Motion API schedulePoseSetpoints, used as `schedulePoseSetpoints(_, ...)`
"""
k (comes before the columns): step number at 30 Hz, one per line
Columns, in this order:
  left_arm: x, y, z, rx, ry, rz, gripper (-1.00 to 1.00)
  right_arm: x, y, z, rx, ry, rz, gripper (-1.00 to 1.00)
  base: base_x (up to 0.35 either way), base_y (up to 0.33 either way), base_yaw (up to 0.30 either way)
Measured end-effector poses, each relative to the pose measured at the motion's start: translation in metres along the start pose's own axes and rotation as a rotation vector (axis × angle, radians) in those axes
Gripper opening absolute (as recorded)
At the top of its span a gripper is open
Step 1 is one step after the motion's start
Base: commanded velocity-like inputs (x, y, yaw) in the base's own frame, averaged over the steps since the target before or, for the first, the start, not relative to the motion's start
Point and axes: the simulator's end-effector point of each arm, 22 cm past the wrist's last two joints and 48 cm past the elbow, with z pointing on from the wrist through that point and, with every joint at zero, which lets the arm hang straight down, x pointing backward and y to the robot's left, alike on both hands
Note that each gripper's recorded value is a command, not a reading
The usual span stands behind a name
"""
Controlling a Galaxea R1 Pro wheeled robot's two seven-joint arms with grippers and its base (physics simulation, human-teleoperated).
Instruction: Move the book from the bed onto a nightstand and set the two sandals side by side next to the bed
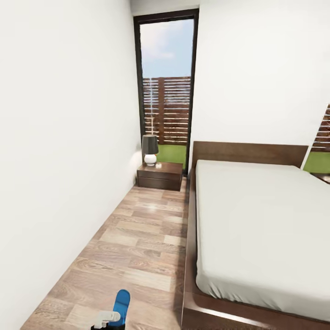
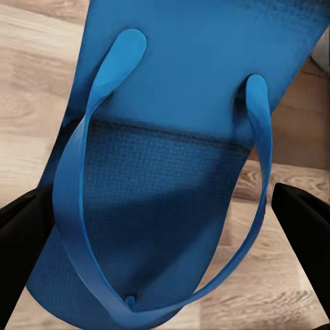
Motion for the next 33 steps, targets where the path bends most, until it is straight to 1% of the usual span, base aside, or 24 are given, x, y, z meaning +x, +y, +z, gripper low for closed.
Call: schedulePoseSetpoints(33,0.0,0.0,0.0,0.0,0.0,0.0,-1.0,0.0005,-0.0002,0.0001,0.001,0.0,0.001,1.0,0.0,0.0,-0.284)
